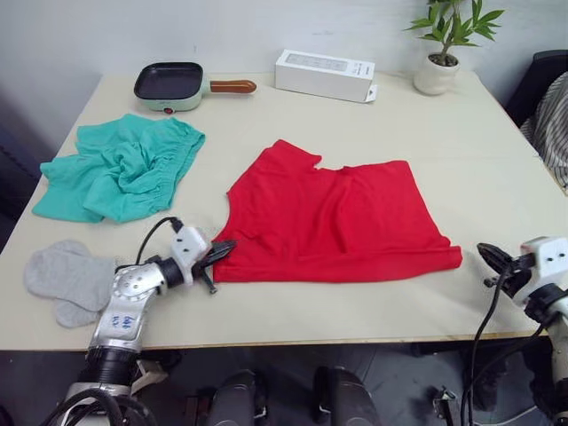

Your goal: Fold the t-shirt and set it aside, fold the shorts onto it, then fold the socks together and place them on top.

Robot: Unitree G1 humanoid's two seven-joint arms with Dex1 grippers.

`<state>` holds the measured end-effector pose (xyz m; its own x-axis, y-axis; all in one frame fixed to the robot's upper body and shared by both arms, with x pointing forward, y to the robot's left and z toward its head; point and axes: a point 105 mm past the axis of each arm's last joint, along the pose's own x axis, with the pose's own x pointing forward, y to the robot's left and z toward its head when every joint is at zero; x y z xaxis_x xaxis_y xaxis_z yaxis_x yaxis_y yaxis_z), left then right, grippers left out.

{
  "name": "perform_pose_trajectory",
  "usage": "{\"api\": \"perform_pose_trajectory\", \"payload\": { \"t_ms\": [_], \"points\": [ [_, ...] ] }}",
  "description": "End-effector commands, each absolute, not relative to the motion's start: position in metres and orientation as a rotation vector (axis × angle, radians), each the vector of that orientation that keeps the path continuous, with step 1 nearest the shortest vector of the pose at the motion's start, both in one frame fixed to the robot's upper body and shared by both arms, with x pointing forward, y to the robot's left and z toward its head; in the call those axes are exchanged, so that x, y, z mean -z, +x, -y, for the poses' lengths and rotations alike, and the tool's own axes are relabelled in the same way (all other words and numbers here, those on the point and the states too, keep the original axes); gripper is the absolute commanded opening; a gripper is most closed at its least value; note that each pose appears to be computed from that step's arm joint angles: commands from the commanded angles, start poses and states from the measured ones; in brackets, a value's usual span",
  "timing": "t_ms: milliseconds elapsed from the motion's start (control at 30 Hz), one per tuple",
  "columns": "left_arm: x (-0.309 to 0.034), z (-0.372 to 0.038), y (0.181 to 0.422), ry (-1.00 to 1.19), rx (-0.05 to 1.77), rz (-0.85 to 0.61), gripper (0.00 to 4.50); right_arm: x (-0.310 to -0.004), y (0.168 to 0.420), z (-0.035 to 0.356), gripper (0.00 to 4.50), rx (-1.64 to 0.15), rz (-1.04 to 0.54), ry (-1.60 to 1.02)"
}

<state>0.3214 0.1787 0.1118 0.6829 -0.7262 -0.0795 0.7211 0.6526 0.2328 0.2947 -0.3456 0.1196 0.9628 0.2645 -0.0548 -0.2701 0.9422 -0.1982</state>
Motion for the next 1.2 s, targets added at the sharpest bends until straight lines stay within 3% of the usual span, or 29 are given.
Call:
{"api": "perform_pose_trajectory", "payload": {
  "t_ms": [33, 200, 367, 500, 633, 767, 867, 967, 1133, 1200],
  "points": [
    [-0.148, -0.171, 0.301, 0.209, 0.942, 0.088, 0.01, -0.144, 0.288, 0.309, 0.01, -0.455, 0.044, -0.238],
    [-0.135, -0.141, 0.285, 0.279, 1.053, 0.034, 0.01, -0.128, 0.287, 0.25, 0.01, -0.625, 0.054, -0.261],
    [-0.101, -0.137, 0.297, 0.345, 0.942, -0.063, 0.01, -0.105, 0.29, 0.234, 0.01, -0.633, 0.03, -0.264],
    [-0.086, -0.151, 0.298, 0.364, 0.863, -0.136, 0.01, -0.088, 0.291, 0.254, 0.01, -0.559, -0.031, -0.291],
    [-0.083, -0.169, 0.282, 0.389, 0.864, -0.192, 0.01, -0.086, 0.287, 0.303, 0.01, -0.418, -0.079, -0.326],
    [-0.098, -0.189, 0.281, 0.421, 0.801, -0.173, 0.01, -0.104, 0.285, 0.337, 0.01, -0.329, -0.074, -0.321],
    [-0.12, -0.192, 0.273, 0.415, 0.827, -0.103, 0.01, -0.129, 0.279, 0.336, 0.01, -0.401, -0.038, -0.304],
    [-0.131, -0.192, 0.256, 0.51, 0.928, -0.074, 0.59, -0.128, 0.259, 0.323, 0.58, -0.628, -0.145, -0.539],
    [-0.125, -0.195, 0.249, 0.726, 1.004, -0.062, 2.06, -0.123, 0.254, 0.322, 2.2, -0.751, -0.2, -0.764],
    [-0.118, -0.193, 0.252, 0.799, 1.033, -0.066, 2.65, -0.119, 0.258, 0.321, 2.2, -0.765, -0.203, -0.828]
  ]
}}
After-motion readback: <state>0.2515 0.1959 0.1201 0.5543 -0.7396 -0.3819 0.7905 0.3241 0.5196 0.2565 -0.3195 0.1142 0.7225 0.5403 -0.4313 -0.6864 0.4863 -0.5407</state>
